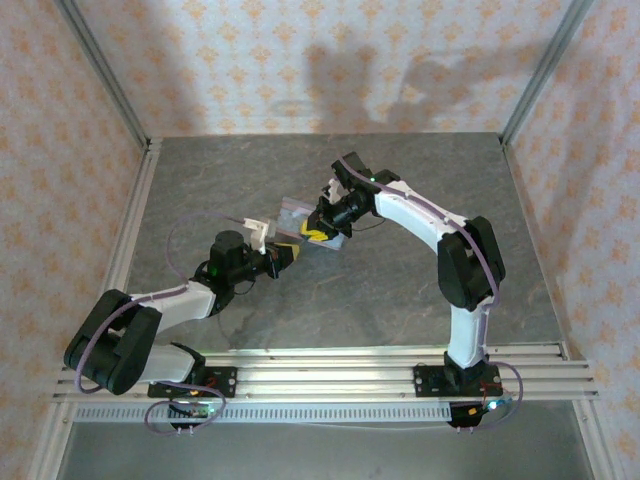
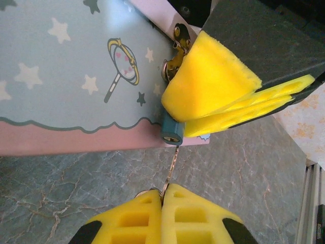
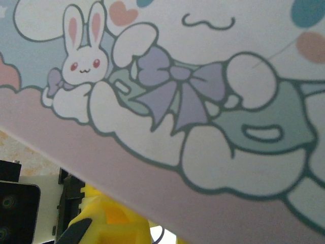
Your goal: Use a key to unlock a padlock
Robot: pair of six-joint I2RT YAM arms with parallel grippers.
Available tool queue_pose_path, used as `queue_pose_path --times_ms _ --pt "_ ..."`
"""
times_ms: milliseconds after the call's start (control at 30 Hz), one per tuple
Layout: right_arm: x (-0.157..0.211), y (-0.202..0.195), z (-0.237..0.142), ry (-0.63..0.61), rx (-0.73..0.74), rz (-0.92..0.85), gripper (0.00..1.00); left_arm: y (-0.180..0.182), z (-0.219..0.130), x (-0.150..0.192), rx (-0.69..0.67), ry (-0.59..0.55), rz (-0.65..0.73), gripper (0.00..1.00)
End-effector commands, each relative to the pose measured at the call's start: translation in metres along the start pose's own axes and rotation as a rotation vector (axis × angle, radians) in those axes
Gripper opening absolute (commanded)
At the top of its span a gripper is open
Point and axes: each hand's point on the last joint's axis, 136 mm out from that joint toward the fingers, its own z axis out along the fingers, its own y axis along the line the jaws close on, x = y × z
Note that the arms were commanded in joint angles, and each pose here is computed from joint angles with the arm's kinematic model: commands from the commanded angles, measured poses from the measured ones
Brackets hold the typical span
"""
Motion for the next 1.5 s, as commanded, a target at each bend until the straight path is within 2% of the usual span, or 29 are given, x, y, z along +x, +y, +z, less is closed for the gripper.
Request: queue_pose_path --times_ms 0,1467 --pt "0.005 0.028 -0.021 -0.034 -0.077 -0.067 0.0 0.002 -0.001 -0.023 -0.02 -0.075 0.01 0.0" --pt "0.004 0.025 -0.014 -0.03 -0.086 -0.056 0.0 -0.008 0.0 -0.032 0.039 -0.088 -0.008 0.0"
